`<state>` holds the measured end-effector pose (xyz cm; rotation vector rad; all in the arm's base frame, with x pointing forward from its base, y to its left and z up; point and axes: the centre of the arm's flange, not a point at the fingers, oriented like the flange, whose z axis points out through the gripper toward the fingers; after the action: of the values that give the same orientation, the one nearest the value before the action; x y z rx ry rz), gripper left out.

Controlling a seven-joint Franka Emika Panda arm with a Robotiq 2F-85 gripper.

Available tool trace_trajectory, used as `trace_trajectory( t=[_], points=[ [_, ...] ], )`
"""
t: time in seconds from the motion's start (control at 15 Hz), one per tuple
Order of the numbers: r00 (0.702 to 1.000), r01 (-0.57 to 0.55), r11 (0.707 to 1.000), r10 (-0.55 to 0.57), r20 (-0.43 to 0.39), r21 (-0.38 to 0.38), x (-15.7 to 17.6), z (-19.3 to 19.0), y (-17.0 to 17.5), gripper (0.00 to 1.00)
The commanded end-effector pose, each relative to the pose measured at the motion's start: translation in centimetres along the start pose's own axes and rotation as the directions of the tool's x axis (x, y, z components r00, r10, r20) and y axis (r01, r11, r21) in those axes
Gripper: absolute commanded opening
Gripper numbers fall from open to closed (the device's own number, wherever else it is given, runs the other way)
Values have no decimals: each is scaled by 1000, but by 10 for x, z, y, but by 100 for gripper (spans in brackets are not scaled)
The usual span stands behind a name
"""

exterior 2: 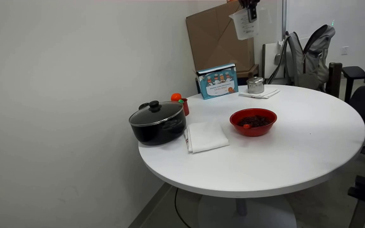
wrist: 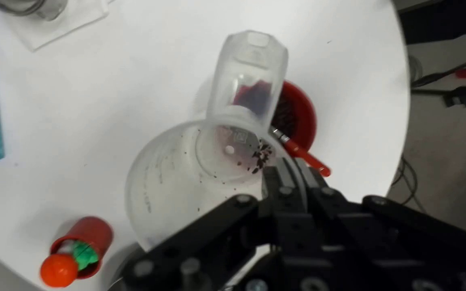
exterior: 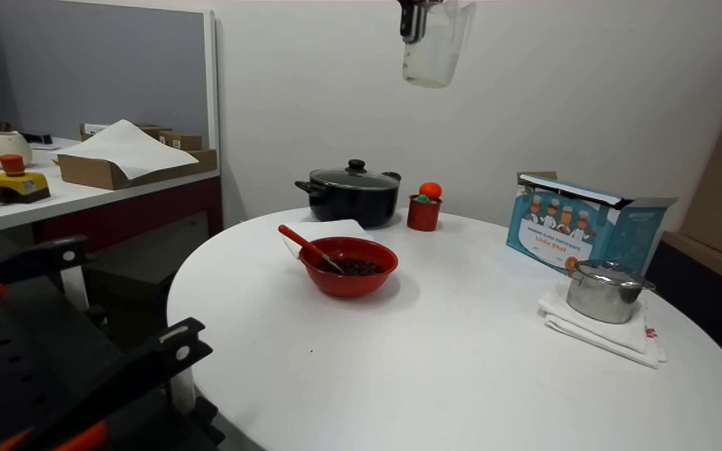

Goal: Move the measuring cup to the center of the table

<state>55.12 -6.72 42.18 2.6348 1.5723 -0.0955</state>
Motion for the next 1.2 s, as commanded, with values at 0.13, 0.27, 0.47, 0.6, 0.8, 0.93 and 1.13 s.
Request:
trace_trajectory(
  t=[0.13,0.27,0.47,0.6,0.8,0.93,1.13],
  points=[
    [994,8,979,-30,-104,-204,46,53,84,6],
    [994,25,978,-46,-95,-207,54,85,93,6],
    [996,36,985,-48,-70,-167,52,131,97,7],
    [998,32,989,-38,-43,-143,43,153,100,7],
    [999,34,990,-33,10,-136,17,175,109,7],
    [998,57,989,-52,44,-135,-2,187,104,7],
    [996,56,992,-48,74,-111,-19,203,95,6]
  ],
)
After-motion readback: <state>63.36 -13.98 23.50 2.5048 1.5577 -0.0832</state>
